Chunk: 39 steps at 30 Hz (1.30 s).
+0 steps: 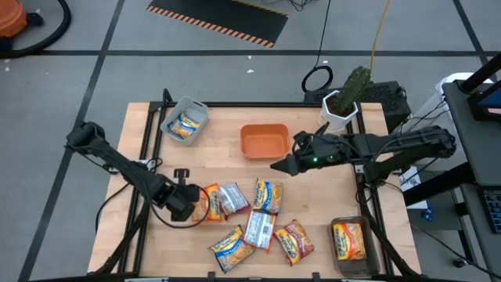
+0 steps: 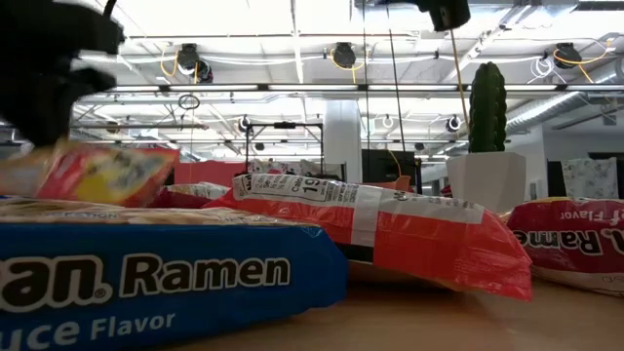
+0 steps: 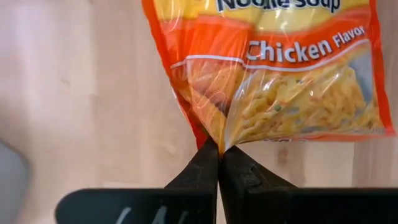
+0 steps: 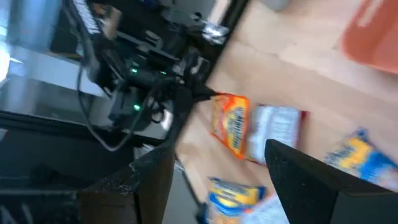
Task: Sort Maruchan noodles
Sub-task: Put the left orange noodle pack into the black bin
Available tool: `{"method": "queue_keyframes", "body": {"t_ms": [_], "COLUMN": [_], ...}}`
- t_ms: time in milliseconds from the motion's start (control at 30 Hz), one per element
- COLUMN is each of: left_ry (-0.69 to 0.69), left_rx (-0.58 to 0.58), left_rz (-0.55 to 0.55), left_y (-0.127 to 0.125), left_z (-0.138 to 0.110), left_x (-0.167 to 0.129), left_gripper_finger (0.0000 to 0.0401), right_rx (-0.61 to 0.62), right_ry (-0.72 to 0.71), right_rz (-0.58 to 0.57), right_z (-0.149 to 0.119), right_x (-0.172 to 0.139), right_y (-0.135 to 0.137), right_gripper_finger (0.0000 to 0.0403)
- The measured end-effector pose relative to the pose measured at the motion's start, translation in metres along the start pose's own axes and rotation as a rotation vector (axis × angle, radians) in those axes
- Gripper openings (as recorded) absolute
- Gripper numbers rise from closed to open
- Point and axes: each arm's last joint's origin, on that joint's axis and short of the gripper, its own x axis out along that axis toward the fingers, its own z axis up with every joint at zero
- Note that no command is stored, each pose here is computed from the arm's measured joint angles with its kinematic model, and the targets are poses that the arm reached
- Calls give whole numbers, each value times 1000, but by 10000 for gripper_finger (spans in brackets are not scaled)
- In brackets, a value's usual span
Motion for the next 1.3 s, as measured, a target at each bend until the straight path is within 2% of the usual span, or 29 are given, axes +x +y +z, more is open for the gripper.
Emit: {"method": "queue_keyframes", "body": {"t_ms": [400,600,833,1067,1300], "left_ry": [-200,-326,-456,-563,-579], "left_rx": [3,-46,-101,-153,-244], "left_rz": [68,113,102,106,150], "left_y": [20,31,41,51,68], "left_z": [34,53,72,89,108], "left_x": [-69,-93,-103,-104,-89], "left_gripper_finger": [1,0,0,0,0], "right_rx": [-23,-28,-31,-27,-79], "right_ry": [-52,-54,-9,63,61], "right_rz": [98,57,17,5,21], "right_z": [-34,-39,-23,-6,12], "right_x": [31,44,53,53,52], "right_y": [18,26,21,12,7], "right_gripper_finger": [241,241,244,267,271]}}
